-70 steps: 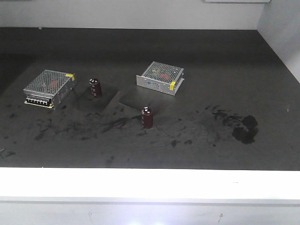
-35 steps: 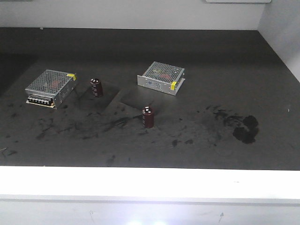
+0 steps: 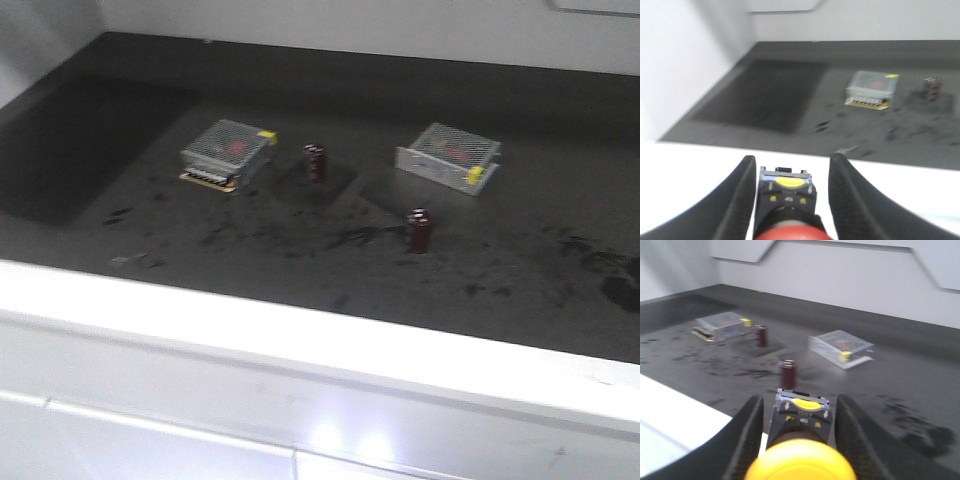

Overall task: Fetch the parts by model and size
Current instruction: 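Drive the base away from the bench across the floor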

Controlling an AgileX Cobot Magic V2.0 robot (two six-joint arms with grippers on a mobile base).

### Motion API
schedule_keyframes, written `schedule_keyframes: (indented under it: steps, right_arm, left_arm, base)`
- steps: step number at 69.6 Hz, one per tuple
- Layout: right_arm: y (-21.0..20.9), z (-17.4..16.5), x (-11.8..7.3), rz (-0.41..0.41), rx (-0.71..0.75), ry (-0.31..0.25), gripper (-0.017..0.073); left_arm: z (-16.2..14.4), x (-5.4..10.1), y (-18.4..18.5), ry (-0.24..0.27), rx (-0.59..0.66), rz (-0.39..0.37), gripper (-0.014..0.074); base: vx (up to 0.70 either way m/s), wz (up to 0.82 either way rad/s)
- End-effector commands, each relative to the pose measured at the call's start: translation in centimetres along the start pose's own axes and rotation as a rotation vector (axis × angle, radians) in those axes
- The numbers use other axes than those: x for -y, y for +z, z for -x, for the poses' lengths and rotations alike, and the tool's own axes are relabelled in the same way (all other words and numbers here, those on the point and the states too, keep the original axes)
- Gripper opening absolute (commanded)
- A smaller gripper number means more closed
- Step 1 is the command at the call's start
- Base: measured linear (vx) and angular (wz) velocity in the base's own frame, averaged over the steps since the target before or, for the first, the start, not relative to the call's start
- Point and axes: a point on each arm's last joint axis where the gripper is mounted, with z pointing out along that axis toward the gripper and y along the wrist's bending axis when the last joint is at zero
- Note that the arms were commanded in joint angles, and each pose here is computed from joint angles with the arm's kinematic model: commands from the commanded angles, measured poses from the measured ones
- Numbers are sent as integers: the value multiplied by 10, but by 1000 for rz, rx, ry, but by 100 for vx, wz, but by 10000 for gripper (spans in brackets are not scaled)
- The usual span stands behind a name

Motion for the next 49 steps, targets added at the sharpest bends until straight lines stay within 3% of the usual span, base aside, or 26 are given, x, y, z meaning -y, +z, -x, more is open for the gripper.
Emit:
schedule_keyframes:
  steps: [1, 49]
  right_arm:
    - [-2, 14, 1, -9, 89, -15, -2]
    - [-2, 14, 1, -9, 90, -15, -2]
  left_arm:
    - [14, 0, -2, 5, 90, -6, -6]
    - [14, 0, -2, 5, 90, -6, -6]
  base:
    - [-14, 56]
    - [-15, 57]
